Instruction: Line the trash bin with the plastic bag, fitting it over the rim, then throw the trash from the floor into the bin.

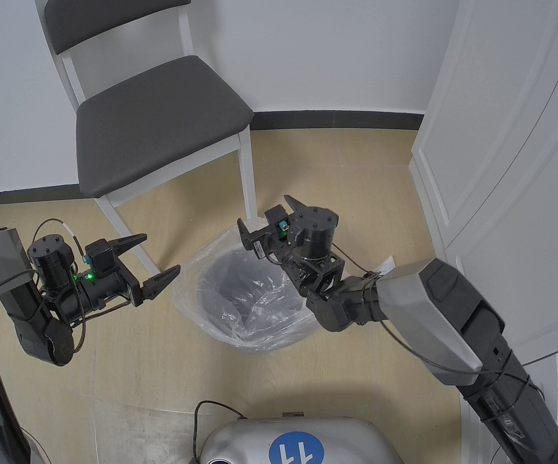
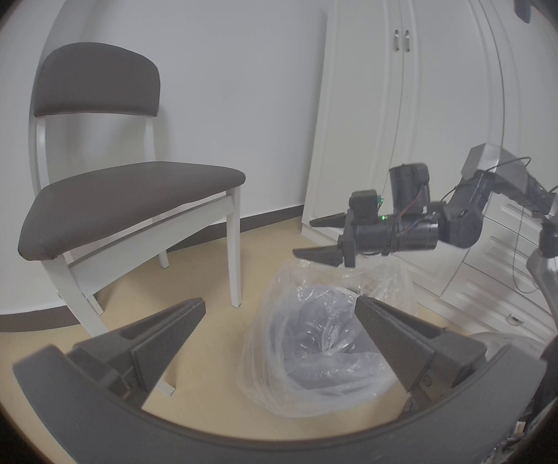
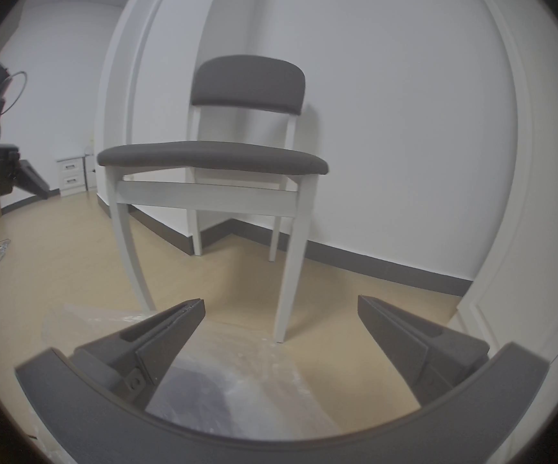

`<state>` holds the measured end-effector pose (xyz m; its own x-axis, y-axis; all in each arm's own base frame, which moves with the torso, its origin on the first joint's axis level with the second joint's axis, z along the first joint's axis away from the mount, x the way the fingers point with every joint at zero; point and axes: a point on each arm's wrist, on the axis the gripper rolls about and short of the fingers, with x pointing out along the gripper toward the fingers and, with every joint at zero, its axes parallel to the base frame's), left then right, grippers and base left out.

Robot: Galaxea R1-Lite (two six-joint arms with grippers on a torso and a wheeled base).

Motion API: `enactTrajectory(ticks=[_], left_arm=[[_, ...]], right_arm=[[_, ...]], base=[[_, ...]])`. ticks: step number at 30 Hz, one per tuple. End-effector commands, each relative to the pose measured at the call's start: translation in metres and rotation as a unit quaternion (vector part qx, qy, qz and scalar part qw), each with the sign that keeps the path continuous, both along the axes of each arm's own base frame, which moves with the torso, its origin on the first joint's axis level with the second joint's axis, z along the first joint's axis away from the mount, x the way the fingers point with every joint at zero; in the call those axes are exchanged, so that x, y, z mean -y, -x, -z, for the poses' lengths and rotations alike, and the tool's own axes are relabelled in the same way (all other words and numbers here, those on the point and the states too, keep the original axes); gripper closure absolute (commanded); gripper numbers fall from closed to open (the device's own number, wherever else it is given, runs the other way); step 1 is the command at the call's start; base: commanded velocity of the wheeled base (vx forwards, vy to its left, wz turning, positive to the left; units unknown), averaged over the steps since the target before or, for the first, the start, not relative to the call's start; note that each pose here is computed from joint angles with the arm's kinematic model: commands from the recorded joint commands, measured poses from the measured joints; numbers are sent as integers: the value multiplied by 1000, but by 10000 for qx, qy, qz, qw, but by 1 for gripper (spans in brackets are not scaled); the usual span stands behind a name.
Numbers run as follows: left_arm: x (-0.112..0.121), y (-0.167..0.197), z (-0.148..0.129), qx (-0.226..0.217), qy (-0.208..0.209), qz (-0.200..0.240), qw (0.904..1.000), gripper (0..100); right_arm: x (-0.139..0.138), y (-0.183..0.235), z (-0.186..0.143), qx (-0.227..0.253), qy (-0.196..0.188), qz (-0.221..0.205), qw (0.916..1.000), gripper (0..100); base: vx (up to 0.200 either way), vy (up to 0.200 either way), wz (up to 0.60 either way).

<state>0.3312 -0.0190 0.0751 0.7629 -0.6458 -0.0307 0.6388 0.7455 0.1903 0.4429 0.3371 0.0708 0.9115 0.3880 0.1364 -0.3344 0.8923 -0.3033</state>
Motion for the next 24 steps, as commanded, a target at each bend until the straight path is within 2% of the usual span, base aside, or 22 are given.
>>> enactTrajectory(ticks=[1, 3, 4, 5, 7, 10, 14, 17, 20, 24], left_arm=[[14, -6, 0, -62, 140, -133, 9998, 0], [24, -9, -5, -213, 503, -430, 9976, 0], [27, -10, -7, -242, 601, -490, 9967, 0], [36, -14, -13, -310, 922, -663, 9930, 0], [40, -18, -16, -446, 1076, -741, 9904, 0], [41, -19, -18, -756, 1015, -838, 9884, 0], [44, -16, -30, -1108, 945, -1155, 9826, 0], [44, -14, -36, -1115, 987, -1179, 9818, 0], [52, -12, -34, -1181, 965, -1080, 9824, 0], [69, -11, -26, -1280, 899, -1025, 9823, 0]], right_arm=[[11, 15, -51, -302, 184, 273, 9990, 0], [23, 34, -67, -1050, 655, 435, 9914, 0], [25, 38, -70, -1181, 693, 430, 9897, 0], [26, 47, -77, -1598, 641, 458, 9840, 0], [28, 52, -82, -1935, 459, 528, 9786, 0], [36, 54, -89, -2141, 285, 778, 9733, 0], [55, 64, -97, -2645, -130, 1030, 9588, 0], [63, 80, -105, -3045, -312, 1013, 9466, 0], [68, 92, -103, -3389, -723, 805, 9346, 0], [74, 96, -84, -3466, -941, 825, 9296, 0]], base=[[0, 0, 0], [0, 0, 0], [0, 0, 0], [0, 0, 0], [0, 0, 0], [0, 0, 0], [0, 0, 0], [0, 0, 0], [0, 0, 0], [0, 0, 0]])
